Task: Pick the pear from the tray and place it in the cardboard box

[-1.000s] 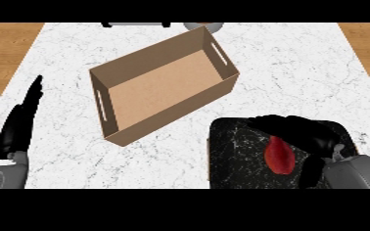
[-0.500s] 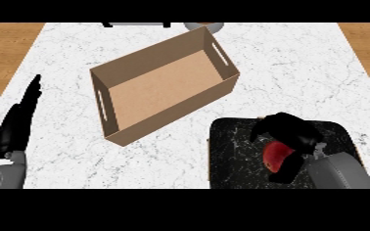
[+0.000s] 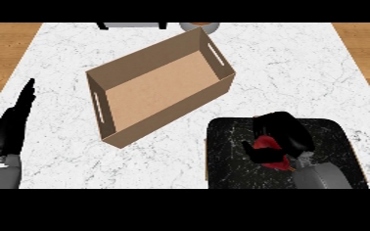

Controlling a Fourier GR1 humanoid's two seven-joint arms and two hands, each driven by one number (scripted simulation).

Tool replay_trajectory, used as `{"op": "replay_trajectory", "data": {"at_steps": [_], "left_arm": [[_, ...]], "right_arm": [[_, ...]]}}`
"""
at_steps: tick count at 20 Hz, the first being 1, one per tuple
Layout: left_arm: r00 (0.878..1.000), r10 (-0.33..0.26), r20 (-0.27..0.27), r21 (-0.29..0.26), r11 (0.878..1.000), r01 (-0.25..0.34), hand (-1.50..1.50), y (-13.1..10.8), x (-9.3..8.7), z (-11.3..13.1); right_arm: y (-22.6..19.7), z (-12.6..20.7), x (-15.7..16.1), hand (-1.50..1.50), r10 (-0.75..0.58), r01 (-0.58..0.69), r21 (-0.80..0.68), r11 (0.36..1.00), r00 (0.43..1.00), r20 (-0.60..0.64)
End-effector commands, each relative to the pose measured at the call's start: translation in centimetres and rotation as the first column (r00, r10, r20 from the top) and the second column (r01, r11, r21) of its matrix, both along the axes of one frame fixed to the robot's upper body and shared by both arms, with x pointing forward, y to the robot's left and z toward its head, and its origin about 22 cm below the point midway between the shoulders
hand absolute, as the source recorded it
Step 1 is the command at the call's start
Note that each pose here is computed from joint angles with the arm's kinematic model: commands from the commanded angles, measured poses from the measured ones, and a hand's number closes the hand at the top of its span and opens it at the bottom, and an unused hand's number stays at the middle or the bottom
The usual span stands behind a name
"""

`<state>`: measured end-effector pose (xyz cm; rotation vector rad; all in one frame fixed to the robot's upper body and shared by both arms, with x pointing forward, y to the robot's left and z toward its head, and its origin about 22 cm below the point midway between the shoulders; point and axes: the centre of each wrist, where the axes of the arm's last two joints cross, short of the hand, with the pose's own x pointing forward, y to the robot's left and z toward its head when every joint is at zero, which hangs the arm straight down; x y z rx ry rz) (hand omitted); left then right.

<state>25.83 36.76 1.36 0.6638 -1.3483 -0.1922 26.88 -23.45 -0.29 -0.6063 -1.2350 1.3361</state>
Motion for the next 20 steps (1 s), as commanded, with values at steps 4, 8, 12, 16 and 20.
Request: {"op": "replay_trajectory", "data": {"at_steps": [4,8,12,16,20], "left_arm": [[1.0,0.011,0.003,0.004,1.0,-0.011,0.0,-0.5,-0.1,-0.3],[1.0,0.003,0.001,0.005,1.0,-0.003,0.0,-0.2,0.0,0.2],[1.0,-0.007,-0.004,0.005,1.0,0.007,0.0,-0.1,-0.2,0.1],[1.0,-0.019,0.019,0.006,1.0,0.019,0.0,-1.2,1.0,0.6],[1.0,-0.024,-0.001,0.013,1.0,0.024,0.0,-1.0,0.7,0.7]], "right_arm": [[2.6,0.8,-4.0,1.5,-0.427,0.436,-0.024,0.9,0.889,0.166],[5.1,4.5,-5.8,1.5,-0.473,0.504,-0.016,0.864,0.821,0.319],[6.5,9.3,-6.4,1.5,-0.445,0.472,0.07,0.879,0.757,0.479],[9.4,11.5,-5.8,1.5,-0.333,0.35,0.091,0.932,0.734,0.592],[12.6,15.4,-6.5,1.5,-0.307,0.304,0.104,0.947,0.759,0.574]]}}
